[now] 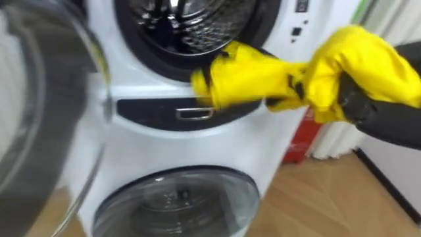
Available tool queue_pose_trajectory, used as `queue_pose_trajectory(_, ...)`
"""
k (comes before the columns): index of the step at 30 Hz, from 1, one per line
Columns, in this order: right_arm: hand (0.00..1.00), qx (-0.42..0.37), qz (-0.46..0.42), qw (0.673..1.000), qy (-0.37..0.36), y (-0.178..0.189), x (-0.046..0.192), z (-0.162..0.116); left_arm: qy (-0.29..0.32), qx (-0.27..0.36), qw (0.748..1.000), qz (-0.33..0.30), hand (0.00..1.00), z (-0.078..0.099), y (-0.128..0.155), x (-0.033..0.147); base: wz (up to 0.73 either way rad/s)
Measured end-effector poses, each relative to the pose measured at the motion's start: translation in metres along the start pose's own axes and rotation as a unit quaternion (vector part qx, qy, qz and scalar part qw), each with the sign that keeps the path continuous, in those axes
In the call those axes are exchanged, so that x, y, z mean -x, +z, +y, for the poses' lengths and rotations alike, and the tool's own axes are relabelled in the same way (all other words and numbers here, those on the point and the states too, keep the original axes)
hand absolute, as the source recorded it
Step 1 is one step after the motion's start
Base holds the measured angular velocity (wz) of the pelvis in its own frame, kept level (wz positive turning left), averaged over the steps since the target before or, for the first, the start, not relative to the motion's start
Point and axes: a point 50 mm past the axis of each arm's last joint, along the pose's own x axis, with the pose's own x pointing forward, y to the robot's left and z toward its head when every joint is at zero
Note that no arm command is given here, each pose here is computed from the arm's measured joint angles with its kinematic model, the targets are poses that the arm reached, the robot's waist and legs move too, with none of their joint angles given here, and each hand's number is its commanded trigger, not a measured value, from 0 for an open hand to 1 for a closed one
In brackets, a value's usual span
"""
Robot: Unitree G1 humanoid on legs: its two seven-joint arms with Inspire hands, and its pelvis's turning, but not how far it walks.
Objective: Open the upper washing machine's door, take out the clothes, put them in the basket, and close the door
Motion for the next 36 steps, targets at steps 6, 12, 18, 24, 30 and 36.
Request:
queue_pose_trajectory(6,1.0,0.029,0.016,0.999,-0.028,0.0,0.01,-0.016,-0.004,0.002,1.0,-0.022,0.0,0.001,0.022,-0.004,-0.63)
queue_pose_trajectory(12,1.0,0.038,0.012,0.998,-0.039,0.005,0.014,-0.028,-0.032,-0.003,0.998,-0.058,0.0,-0.009,0.044,-0.004,-0.46)
queue_pose_trajectory(18,1.0,0.011,0.061,0.997,-0.046,-0.013,0.03,-0.023,-0.047,-0.033,0.997,-0.052,0.0,-0.016,0.045,-0.004,-0.44)
queue_pose_trajectory(24,1.0,-0.053,0.169,0.984,-0.036,-0.066,0.045,-0.003,-0.068,-0.083,0.993,-0.052,0.0,-0.027,0.048,-0.003,-0.32)
queue_pose_trajectory(30,1.0,-0.08,0.307,0.948,-0.037,-0.125,0.08,0.011,-0.086,-0.118,0.987,-0.062,0.0,-0.037,0.053,-0.001,-0.11)
queue_pose_trajectory(36,1.0,-0.105,0.401,0.908,-0.064,-0.165,0.112,0.023,-0.098,-0.133,0.983,-0.082,0.0,-0.045,0.063,0.0,-0.03)
